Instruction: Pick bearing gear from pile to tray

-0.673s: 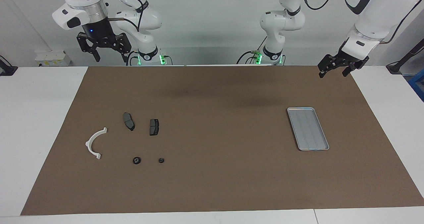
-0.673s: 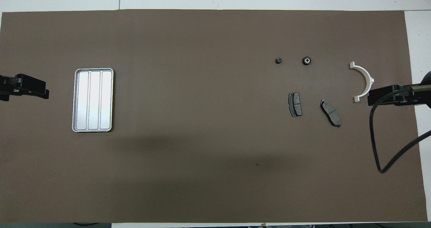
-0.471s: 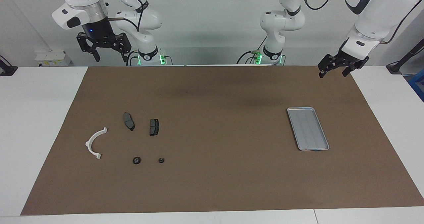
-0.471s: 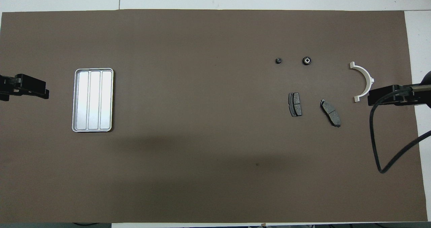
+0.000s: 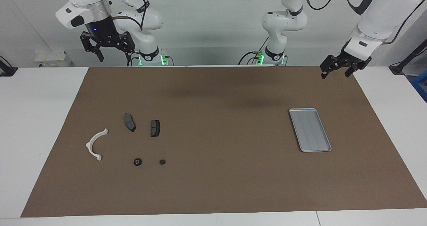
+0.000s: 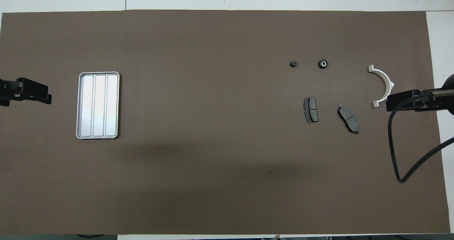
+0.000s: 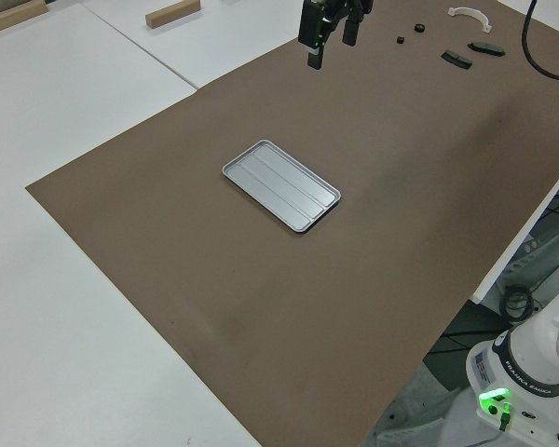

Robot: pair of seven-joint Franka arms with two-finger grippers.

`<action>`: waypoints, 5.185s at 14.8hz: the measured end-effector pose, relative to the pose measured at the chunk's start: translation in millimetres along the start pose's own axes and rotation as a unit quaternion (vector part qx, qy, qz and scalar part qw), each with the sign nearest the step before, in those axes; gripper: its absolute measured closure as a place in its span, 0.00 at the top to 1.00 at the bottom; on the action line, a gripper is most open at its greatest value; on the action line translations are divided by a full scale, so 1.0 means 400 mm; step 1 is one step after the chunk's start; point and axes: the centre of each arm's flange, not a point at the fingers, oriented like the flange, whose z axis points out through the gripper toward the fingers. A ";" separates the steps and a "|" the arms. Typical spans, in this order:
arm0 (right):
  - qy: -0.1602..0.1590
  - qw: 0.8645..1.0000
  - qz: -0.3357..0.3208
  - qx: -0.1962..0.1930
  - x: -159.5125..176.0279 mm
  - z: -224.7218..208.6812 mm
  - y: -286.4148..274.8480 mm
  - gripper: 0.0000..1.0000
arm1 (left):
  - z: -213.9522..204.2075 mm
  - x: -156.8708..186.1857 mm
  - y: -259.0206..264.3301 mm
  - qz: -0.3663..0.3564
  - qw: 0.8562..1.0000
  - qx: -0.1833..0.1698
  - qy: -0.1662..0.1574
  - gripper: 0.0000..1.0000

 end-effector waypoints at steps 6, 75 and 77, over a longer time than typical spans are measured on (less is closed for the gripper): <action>0.000 1.000 -0.001 0.007 -0.004 -0.004 -0.004 1.00 | 0.000 0.000 0.000 0.000 1.000 0.000 0.000 1.00; -0.078 0.983 0.164 0.008 0.270 0.304 -0.570 0.23 | 0.000 0.000 0.000 0.000 1.000 0.000 0.000 1.00; -0.066 0.975 0.214 0.009 0.185 0.293 -0.752 0.23 | 0.000 0.000 0.000 0.000 1.000 0.000 0.000 1.00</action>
